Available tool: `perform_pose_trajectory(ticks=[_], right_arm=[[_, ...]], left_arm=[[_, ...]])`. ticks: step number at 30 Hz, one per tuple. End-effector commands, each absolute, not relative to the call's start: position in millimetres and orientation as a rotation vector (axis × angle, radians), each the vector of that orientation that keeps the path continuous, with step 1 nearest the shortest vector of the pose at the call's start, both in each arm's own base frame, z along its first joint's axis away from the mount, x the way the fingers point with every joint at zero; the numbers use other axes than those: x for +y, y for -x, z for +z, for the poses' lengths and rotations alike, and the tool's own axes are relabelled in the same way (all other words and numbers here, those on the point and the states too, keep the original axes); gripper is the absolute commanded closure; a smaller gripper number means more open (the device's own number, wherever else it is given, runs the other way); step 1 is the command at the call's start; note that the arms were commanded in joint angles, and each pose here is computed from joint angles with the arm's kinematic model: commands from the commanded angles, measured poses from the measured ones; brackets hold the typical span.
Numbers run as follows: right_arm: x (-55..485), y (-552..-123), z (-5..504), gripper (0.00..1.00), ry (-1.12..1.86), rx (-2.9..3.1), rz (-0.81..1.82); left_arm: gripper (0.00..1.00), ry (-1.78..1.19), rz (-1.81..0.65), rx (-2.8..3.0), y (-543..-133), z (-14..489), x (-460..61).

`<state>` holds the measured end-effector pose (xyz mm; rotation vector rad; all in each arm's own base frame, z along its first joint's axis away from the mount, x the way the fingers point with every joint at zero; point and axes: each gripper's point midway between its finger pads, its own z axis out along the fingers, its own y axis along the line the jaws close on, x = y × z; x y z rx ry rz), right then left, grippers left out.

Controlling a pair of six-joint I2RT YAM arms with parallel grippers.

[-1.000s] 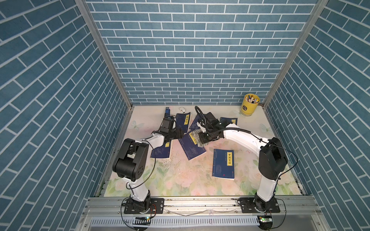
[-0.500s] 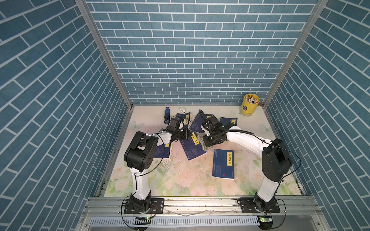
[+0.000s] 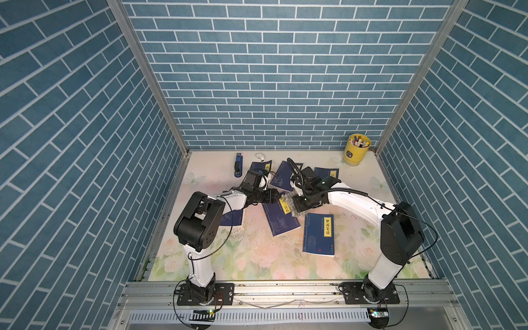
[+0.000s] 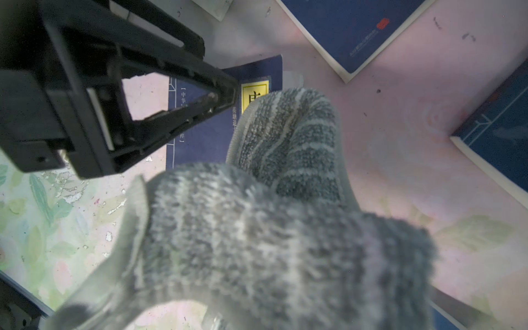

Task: Wipe the cover of the book
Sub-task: Move the book to the center of the board.

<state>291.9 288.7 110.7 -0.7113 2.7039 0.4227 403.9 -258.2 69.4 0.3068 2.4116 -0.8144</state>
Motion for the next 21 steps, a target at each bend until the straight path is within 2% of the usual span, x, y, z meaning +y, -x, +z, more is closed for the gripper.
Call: perform_pose_trajectory(ticks=[1, 5, 9, 15, 21], right_arm=[[301.3, -286.6, 116.7, 1.0, 0.74, 2.674, 0.474], [314.4, -282.6, 114.9, 1.0, 0.773, 2.661, 0.515], [330.1, -282.5, 105.2, 1.0, 0.784, 2.666, 0.576], [349.6, -288.9, 76.1, 1.0, 0.831, 2.708, 0.614], [363.4, -305.0, 44.4, 1.0, 0.893, 2.749, 0.584]], left_arm=[[0.23, -0.302, -0.757, 2.314, -425.9, 113.5, -253.8], [0.22, -0.222, -0.695, 2.249, -446.6, 152.3, -233.2], [0.2, -0.059, -0.643, 2.209, -454.7, 171.9, -191.4], [0.18, 0.061, -0.564, 2.196, -437.5, 174.4, -135.6], [0.1, 0.117, -0.445, 2.174, -416.3, 178.8, -100.0]])
